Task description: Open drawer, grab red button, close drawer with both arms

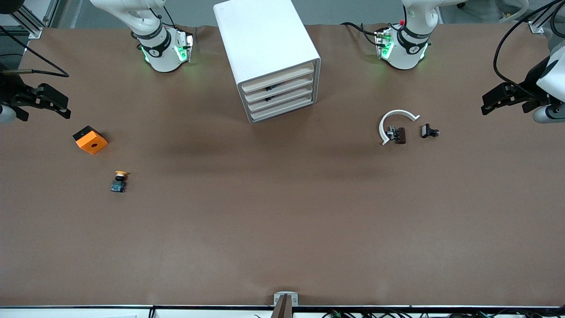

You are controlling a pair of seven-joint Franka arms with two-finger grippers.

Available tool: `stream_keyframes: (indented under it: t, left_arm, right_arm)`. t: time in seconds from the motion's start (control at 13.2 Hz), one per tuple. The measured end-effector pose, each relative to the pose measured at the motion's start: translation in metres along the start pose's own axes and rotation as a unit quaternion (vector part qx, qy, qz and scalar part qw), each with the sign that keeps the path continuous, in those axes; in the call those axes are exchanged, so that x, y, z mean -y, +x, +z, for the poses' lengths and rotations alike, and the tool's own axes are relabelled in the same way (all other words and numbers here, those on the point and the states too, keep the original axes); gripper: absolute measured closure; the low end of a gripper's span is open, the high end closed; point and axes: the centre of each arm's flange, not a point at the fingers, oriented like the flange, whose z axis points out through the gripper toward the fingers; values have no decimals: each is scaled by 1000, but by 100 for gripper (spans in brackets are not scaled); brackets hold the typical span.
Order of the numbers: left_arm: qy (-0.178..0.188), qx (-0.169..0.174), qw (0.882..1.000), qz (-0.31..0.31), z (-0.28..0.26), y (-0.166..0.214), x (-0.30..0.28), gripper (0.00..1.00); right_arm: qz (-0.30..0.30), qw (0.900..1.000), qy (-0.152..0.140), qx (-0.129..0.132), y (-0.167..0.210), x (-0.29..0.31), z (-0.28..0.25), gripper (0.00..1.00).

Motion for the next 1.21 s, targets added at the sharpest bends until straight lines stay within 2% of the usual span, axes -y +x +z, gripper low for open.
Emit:
stream_keyframes:
  t: [0.68, 1.21]
  left_arm:
    - [-3, 5, 1000, -1, 7, 11, 3, 0]
    - [-17, 36, 999, -3, 59, 64, 10, 0]
  right_arm:
    - [-2, 1000, 0, 0, 0, 2, 0, 0]
    - [-3, 1000, 0, 0, 0, 3, 0, 0]
